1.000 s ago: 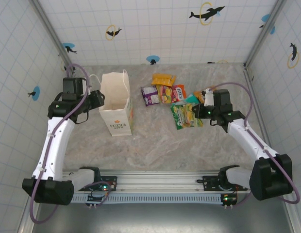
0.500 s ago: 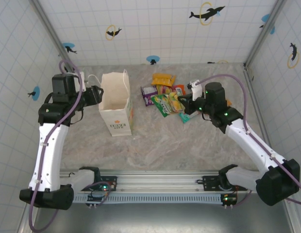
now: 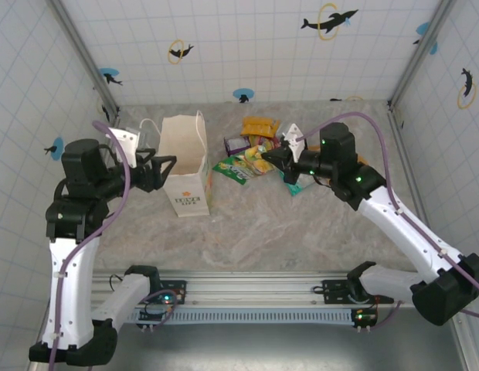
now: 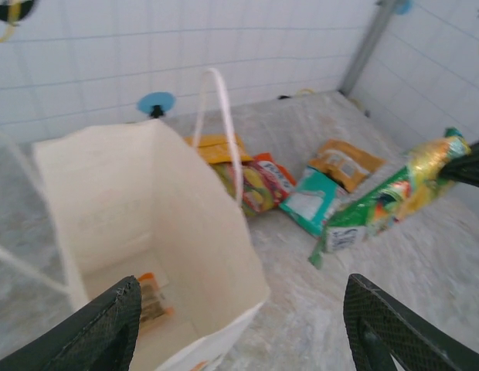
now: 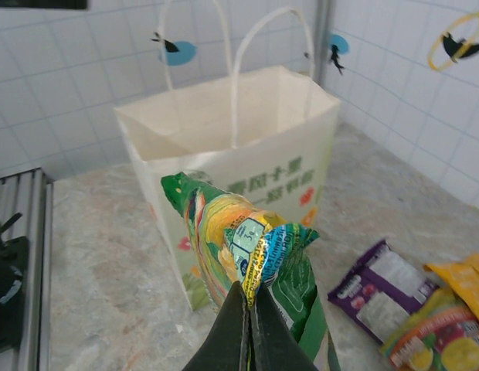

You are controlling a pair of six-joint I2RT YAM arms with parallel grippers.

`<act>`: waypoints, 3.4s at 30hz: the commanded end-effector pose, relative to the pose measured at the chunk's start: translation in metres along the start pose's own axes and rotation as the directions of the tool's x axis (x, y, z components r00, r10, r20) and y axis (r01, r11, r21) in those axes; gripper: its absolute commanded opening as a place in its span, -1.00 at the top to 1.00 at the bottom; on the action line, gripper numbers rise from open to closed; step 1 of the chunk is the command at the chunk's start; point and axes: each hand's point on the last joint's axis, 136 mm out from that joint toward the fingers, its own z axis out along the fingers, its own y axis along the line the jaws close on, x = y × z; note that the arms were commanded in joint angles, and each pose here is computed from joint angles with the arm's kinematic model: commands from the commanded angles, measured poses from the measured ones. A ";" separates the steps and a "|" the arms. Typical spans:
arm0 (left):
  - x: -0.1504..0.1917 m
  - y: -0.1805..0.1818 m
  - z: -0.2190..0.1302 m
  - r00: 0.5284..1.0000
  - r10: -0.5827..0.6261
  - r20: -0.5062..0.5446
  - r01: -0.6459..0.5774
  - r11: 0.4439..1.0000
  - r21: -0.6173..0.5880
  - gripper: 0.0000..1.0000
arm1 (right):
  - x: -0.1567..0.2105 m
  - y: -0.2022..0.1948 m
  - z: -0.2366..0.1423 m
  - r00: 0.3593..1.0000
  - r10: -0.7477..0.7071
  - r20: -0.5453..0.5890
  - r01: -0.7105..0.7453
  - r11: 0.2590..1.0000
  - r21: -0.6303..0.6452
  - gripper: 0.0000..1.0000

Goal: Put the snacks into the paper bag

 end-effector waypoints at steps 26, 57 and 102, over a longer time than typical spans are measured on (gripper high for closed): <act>0.042 -0.099 0.067 0.932 0.305 -0.196 -0.184 0.862 0.472 -0.37 | -0.075 0.074 -0.001 0.964 -0.150 0.220 0.198 0.957 -0.214 1.00; -0.056 -0.096 0.079 0.948 0.308 0.078 -0.313 0.948 0.052 0.72 | -0.060 0.008 -0.050 0.920 -0.171 0.352 0.066 0.954 0.292 -0.29; -0.034 0.062 0.084 0.965 0.032 0.260 0.118 0.832 -0.542 0.69 | 0.012 -0.015 0.014 0.988 0.038 0.152 -0.071 0.974 0.217 -0.26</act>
